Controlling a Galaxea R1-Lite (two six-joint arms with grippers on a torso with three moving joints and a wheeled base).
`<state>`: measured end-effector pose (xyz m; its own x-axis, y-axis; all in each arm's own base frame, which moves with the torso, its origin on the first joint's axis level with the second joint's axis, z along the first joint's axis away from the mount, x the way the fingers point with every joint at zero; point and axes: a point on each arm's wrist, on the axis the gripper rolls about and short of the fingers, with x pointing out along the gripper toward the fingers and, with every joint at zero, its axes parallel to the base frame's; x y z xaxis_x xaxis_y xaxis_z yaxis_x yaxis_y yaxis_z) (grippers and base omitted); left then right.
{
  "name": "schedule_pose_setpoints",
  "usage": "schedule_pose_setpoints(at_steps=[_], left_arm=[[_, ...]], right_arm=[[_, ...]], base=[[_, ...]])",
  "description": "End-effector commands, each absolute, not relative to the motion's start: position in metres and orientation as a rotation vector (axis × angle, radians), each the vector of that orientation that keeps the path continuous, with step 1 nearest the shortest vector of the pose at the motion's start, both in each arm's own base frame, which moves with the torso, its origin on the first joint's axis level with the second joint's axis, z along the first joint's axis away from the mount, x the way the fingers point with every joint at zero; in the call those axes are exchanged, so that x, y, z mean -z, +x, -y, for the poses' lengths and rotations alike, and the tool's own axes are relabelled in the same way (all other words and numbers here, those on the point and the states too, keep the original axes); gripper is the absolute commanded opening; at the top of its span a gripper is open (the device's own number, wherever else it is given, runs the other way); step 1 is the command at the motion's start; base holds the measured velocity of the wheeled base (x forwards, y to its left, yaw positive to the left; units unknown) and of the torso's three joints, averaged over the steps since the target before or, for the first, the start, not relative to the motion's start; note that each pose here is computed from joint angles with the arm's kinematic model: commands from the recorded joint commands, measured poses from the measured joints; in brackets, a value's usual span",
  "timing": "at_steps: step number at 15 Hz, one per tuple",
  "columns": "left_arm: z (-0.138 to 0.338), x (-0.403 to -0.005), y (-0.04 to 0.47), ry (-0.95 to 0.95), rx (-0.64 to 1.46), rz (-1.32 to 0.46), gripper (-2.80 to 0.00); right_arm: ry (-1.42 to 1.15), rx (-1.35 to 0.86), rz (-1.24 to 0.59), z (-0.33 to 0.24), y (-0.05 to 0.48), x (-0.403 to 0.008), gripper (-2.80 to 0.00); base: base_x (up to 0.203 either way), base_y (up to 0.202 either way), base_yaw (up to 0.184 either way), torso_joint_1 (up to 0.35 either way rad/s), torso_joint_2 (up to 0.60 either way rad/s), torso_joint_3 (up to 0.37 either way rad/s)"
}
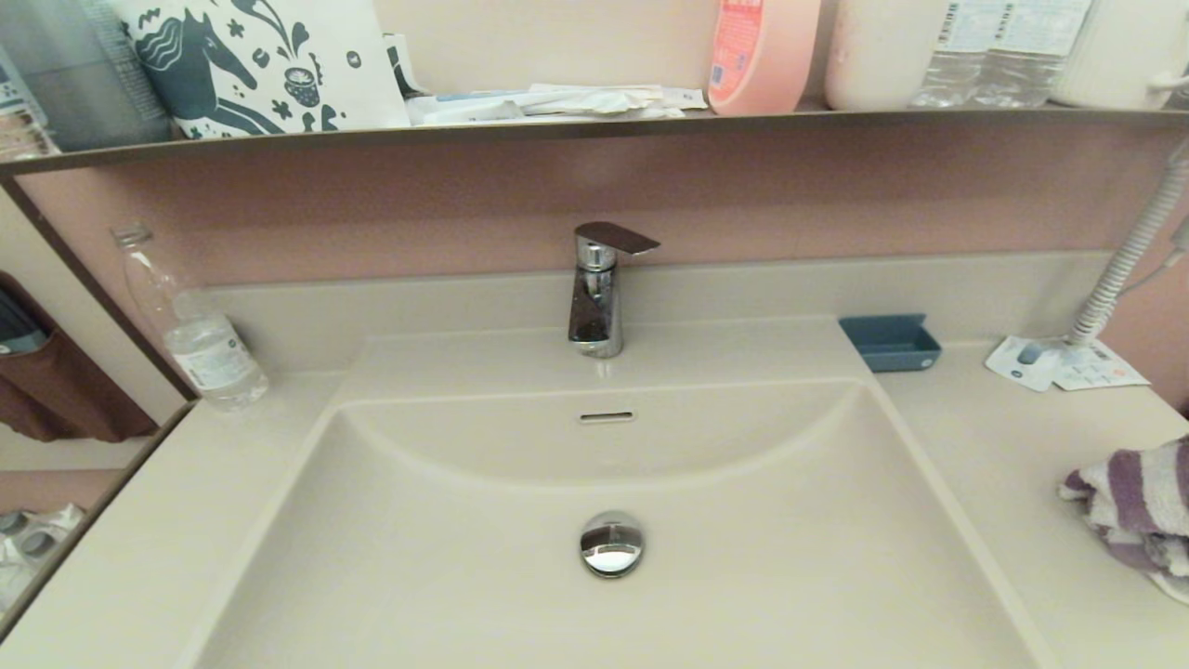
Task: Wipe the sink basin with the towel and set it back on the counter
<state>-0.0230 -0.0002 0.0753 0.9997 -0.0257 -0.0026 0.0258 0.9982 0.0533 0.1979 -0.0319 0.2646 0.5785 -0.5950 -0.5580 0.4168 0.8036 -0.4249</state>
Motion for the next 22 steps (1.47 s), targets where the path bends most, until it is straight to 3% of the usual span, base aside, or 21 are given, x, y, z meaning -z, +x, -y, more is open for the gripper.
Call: schedule_pose_setpoints(at_steps=[1,4,11,12,17,22], left_arm=[[0.0,-0.075,-0.023,0.054,0.026,-0.002,-2.8],[0.0,-0.075,-0.023,0.054,0.026,-0.002,-2.8],[0.0,-0.075,-0.023,0.054,0.026,-0.002,-2.8],[0.0,-0.075,-0.023,0.054,0.026,-0.003,-2.8],[0.0,-0.075,-0.023,0.054,0.026,-0.002,-2.8],[0.0,-0.075,-0.023,0.054,0.026,-0.002,-2.8]], right_arm=[[-0.273,0.608,-0.794,0.035,0.209,-0.26,0.0],[-0.307,0.454,-0.902,0.032,0.204,-0.271,0.0],[-0.275,0.248,-0.907,0.032,0.206,-0.28,0.0],[-0.259,0.242,-0.906,0.034,0.205,-0.28,-2.8],[-0.203,0.212,-0.839,0.029,0.179,-0.289,-2.8],[-0.159,0.107,-0.729,0.017,0.113,-0.288,-2.8]], base=[[0.0,0.0,0.0,0.0,0.0,0.0],[0.0,0.0,0.0,0.0,0.0,0.0],[0.0,0.0,0.0,0.0,0.0,0.0],[0.0,0.0,0.0,0.0,0.0,0.0],[0.0,0.0,0.0,0.0,0.0,0.0],[0.0,0.0,0.0,0.0,0.0,0.0]])
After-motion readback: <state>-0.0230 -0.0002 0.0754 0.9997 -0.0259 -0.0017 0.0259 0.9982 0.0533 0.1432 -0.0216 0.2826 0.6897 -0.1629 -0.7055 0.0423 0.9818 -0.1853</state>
